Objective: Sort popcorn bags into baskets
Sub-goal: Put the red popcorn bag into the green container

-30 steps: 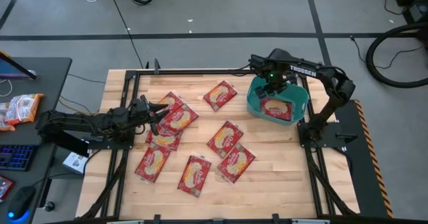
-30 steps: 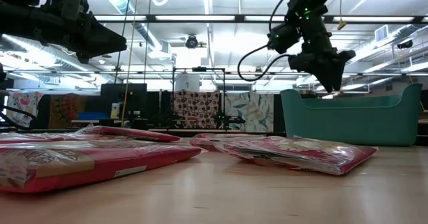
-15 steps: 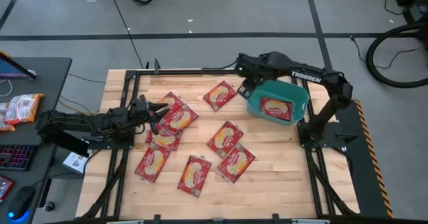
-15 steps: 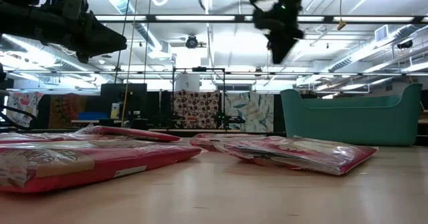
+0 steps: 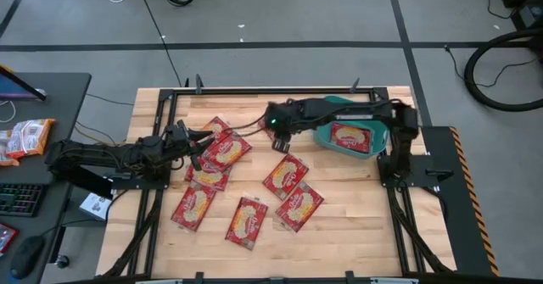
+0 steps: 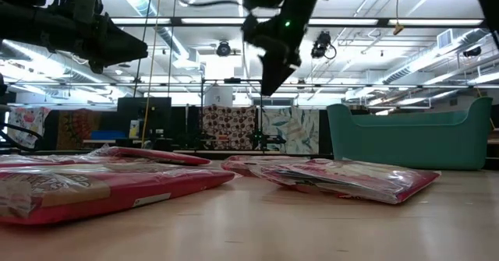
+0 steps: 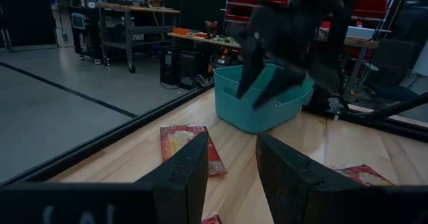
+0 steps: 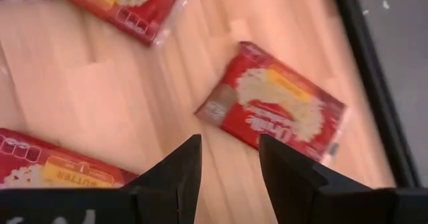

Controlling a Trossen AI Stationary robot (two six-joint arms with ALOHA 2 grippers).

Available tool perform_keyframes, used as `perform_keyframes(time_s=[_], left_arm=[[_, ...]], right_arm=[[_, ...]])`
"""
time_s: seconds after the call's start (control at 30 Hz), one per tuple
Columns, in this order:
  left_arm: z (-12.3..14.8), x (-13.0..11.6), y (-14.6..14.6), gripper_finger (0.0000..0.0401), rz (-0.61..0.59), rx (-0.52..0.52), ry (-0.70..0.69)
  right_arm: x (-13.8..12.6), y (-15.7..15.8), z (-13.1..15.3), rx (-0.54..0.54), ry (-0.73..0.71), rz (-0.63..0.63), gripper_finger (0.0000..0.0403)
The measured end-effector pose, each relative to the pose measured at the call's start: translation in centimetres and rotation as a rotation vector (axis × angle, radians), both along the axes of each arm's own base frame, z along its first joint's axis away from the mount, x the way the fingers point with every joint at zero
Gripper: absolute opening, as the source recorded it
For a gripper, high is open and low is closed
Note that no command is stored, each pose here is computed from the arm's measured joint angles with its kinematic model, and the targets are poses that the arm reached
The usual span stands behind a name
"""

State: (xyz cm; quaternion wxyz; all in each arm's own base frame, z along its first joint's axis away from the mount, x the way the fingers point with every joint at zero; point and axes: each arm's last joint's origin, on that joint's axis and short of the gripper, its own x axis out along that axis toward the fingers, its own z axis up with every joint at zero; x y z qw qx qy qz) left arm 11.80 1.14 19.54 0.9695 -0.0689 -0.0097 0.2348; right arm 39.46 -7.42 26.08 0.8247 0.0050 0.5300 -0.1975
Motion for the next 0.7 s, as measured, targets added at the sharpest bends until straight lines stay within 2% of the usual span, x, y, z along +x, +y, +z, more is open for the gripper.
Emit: perform_keyframes(time_s=[0.17, 0.3, 0.53, 0.7], left_arm=[[-0.1, 0.0, 0.0, 0.013, 0.0, 0.0, 0.007], [-0.3, 0.0, 0.0, 0.013, 0.001, 0.001, 0.028], [-1.2, -0.1, 0.0, 0.013, 0.008, 0.004, 0.128], [-1.3, -0.2, 0.2, 0.013, 0.094, 0.014, 0.139]], right_arm=[[2.7, 0.9, -2.9, -0.024, 0.068, 0.062, 0.0155], [4.2, 0.9, -5.2, -0.052, 0.09, 0.055, 0.0155], [5.3, 0.5, -8.8, -0.155, 0.175, 0.071, 0.0155], [5.7, 0.4, -9.8, -0.165, 0.171, 0.086, 0.0155]])
